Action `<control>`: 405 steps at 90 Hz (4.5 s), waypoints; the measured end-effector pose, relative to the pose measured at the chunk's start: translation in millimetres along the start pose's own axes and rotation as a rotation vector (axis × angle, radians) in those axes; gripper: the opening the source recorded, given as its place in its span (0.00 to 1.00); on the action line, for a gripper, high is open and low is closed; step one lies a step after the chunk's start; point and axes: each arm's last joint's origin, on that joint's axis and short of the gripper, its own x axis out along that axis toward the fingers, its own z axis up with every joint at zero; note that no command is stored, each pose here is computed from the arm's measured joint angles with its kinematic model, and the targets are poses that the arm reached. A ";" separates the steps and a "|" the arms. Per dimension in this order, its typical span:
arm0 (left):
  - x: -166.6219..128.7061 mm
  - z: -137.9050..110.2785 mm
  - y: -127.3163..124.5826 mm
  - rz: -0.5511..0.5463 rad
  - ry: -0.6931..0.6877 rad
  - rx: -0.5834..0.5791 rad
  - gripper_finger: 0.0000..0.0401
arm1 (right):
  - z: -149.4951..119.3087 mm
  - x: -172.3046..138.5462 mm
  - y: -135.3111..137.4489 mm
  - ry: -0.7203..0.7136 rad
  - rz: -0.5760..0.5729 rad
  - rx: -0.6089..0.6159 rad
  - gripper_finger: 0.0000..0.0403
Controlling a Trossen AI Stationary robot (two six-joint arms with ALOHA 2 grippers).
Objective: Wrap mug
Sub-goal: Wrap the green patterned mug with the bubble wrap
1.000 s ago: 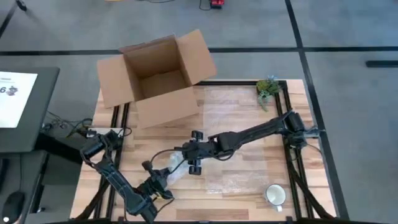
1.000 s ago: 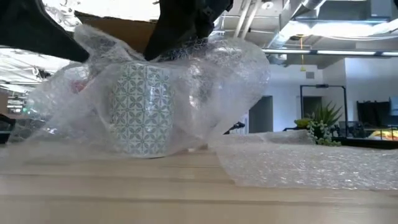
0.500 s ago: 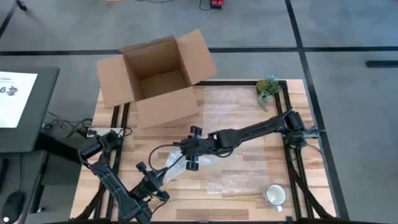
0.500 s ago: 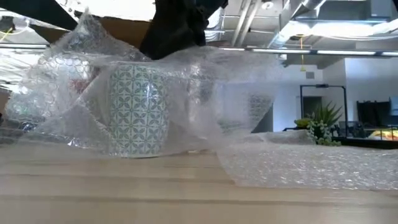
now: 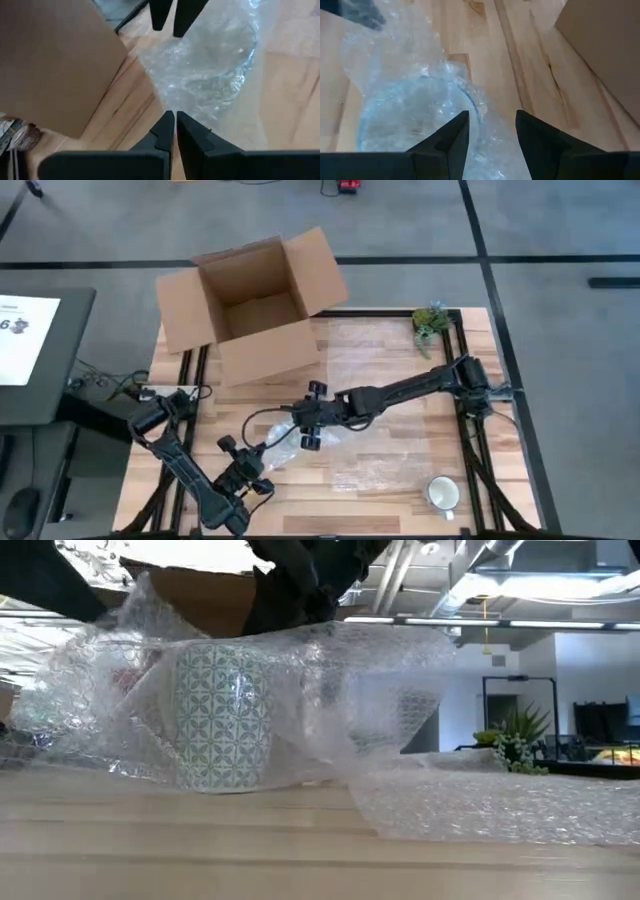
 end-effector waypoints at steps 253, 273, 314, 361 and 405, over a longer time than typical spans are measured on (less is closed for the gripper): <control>-34.1 74.2 26.6 -0.201 -0.080 0.052 0.00 | -19.8 70.4 3.6 0.332 0.374 -0.079 0.00; -36.0 50.5 34.7 -0.158 -0.046 -0.032 0.00 | 9.0 46.2 8.4 0.327 0.372 -0.096 0.00; -12.3 -9.8 40.1 -0.060 0.011 -0.107 0.00 | 56.9 0.0 12.2 0.264 0.388 -0.103 0.00; -6.7 -7.3 30.1 -0.105 0.012 -0.117 0.00 | 3.8 89.2 9.3 0.472 0.393 -0.051 0.00; -6.7 -5.3 17.4 -0.180 -0.020 -0.061 0.00 | 31.7 60.5 13.4 0.434 0.420 -0.071 0.00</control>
